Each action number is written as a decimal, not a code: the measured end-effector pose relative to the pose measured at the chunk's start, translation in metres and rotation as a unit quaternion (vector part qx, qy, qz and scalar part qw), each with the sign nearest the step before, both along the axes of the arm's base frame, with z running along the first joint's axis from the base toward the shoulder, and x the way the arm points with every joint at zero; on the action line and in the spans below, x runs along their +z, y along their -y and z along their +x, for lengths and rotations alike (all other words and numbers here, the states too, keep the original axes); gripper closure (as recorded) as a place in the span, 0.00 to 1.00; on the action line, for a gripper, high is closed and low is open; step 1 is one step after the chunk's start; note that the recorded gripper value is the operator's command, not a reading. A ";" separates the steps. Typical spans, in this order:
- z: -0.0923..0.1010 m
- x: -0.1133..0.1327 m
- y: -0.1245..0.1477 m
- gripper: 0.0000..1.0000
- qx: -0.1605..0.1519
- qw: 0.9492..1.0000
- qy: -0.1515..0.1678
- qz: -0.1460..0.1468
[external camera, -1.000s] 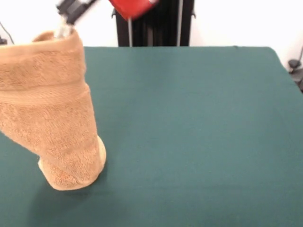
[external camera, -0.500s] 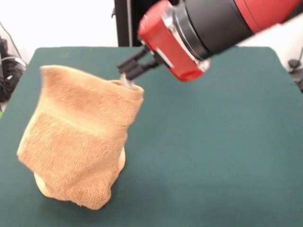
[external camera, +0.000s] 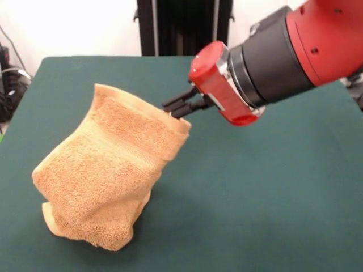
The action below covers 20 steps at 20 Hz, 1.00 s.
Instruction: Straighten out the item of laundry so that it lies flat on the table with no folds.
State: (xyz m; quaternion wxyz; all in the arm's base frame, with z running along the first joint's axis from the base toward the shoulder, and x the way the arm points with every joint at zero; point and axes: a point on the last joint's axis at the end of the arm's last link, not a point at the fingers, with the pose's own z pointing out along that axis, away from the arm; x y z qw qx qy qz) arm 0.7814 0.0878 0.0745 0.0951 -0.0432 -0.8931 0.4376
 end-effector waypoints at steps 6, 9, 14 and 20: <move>0.005 -0.007 -0.021 1.00 -0.026 1.000 0.001 0.012; 0.008 -0.006 -0.037 1.00 -0.049 0.999 0.003 0.024; 0.011 0.000 -0.069 1.00 -0.083 0.995 0.008 0.048; 0.010 0.005 -0.102 1.00 -0.099 0.992 -0.003 0.076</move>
